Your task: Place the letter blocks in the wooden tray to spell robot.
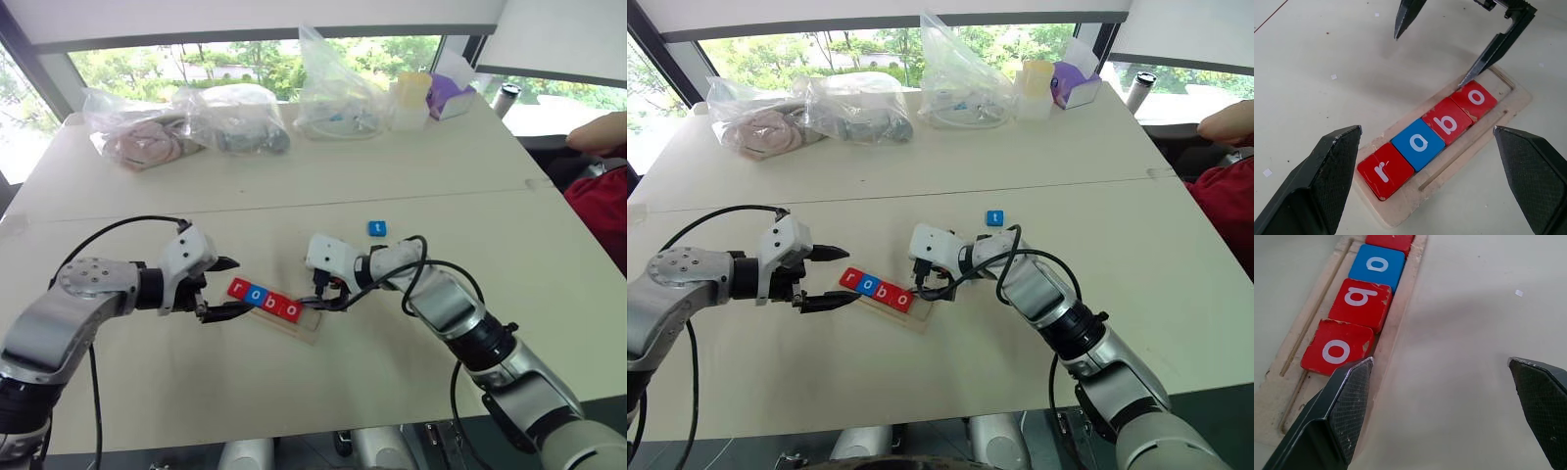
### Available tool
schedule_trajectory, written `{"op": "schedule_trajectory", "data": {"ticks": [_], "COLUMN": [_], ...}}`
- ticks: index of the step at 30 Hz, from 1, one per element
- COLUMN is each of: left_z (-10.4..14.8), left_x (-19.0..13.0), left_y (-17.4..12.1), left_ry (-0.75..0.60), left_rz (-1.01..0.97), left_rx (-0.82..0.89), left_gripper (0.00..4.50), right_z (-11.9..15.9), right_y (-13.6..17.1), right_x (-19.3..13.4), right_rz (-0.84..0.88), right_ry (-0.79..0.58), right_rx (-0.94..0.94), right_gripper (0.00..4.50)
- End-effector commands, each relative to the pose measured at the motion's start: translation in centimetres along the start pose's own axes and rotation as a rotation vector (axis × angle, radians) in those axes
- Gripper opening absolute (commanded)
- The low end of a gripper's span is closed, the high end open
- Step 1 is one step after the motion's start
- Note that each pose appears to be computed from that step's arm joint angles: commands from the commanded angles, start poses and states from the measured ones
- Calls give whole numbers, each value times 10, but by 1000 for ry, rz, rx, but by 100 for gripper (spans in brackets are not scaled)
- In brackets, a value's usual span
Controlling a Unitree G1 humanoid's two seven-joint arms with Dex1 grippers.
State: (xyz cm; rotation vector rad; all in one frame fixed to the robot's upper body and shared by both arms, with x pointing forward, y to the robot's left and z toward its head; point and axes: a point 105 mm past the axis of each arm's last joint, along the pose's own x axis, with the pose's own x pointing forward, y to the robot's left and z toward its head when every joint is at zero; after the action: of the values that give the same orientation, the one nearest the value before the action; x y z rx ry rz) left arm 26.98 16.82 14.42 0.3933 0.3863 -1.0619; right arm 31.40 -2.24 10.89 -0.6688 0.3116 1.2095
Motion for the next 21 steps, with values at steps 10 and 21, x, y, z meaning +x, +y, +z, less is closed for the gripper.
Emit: {"op": "schedule_trajectory", "data": {"ticks": [10,21], "left_z": [50,69], "left_x": [6,14], "left_y": [-3,28], "left_ry": [-247,-273], "left_rz": [-9,96], "left_rx": [-11,80], "left_gripper": [450,450], "right_z": [7,-45], "right_y": [-79,-90], "right_x": [-67,-79], "right_rz": [-461,-854], "right_ry": [-128,5], "right_rx": [315,740], "right_gripper": [448,448]}}
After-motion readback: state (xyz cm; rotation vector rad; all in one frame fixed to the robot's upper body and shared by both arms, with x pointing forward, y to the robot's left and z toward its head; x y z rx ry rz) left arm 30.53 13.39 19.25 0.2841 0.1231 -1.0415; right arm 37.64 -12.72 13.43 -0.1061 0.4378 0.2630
